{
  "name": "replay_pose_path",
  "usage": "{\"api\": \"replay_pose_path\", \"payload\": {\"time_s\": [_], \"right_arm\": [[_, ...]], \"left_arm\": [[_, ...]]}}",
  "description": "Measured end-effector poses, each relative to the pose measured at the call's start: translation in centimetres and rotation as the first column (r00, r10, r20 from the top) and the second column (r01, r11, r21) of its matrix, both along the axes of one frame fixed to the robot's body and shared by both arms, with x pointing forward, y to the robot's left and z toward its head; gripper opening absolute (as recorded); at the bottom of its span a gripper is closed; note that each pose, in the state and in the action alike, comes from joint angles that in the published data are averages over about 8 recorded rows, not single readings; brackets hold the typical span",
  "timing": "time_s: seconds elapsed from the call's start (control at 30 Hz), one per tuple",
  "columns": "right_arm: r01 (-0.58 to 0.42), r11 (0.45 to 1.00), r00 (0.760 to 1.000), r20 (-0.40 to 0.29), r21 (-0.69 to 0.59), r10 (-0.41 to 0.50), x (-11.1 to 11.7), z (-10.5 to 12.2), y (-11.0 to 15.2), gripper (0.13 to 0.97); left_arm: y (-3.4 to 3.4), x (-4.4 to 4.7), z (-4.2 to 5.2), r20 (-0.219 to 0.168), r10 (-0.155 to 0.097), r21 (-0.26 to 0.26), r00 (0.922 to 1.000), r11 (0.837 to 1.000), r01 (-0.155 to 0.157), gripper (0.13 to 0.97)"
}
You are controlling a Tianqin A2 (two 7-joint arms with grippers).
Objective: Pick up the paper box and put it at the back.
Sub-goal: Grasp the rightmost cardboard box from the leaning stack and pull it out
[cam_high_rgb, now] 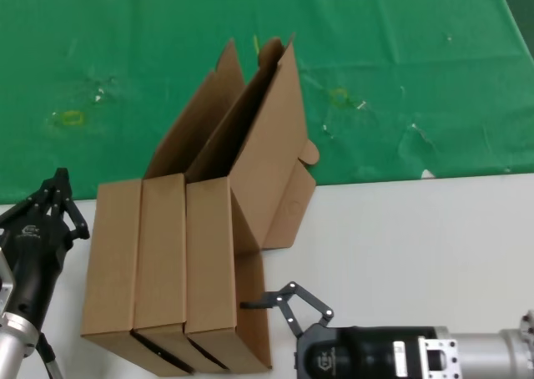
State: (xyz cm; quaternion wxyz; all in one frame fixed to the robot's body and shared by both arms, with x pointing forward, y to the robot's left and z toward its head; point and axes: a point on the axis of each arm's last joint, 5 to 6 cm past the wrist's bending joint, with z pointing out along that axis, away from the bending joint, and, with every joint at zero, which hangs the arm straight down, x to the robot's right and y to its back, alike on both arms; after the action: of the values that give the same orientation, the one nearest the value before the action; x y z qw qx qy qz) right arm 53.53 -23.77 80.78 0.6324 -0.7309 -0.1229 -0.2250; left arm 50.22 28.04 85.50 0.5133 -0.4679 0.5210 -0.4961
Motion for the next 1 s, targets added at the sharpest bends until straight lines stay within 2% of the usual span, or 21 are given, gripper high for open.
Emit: {"api": "replay_pose_path", "payload": {"time_s": [0.2, 0.47, 0.6, 0.87, 0.9, 1.0], "right_arm": [[-0.005, 1.000, 1.000, -0.001, -0.007, 0.005, -0.7, 0.1, -1.2, 0.935], [0.001, 1.000, 1.000, -0.002, -0.022, -0.001, -0.8, -0.2, -1.8, 0.833], [0.005, 1.000, 1.000, -0.003, -0.022, -0.005, -0.6, -0.2, -1.7, 0.833], [0.014, 1.000, 1.000, -0.001, -0.022, -0.015, -0.2, -0.1, -1.5, 0.659], [0.015, 1.000, 1.000, -0.001, -0.023, -0.015, -0.2, -0.1, -1.5, 0.659], [0.018, 1.000, 1.000, 0.000, -0.024, -0.018, -0.1, -0.1, -1.5, 0.574]], "left_arm": [[0.00, 0.00, 0.00, 0.000, 0.000, 0.000, 1.0000, 1.000, 0.000, 0.144], [0.00, 0.00, 0.00, 0.000, 0.000, 0.000, 1.0000, 1.000, 0.000, 0.144], [0.00, 0.00, 0.00, 0.000, 0.000, 0.000, 1.0000, 1.000, 0.000, 0.144], [0.00, 0.00, 0.00, 0.000, 0.000, 0.000, 1.0000, 1.000, 0.000, 0.144], [0.00, 0.00, 0.00, 0.000, 0.000, 0.000, 1.0000, 1.000, 0.000, 0.144], [0.00, 0.00, 0.00, 0.000, 0.000, 0.000, 1.0000, 1.000, 0.000, 0.144]]}}
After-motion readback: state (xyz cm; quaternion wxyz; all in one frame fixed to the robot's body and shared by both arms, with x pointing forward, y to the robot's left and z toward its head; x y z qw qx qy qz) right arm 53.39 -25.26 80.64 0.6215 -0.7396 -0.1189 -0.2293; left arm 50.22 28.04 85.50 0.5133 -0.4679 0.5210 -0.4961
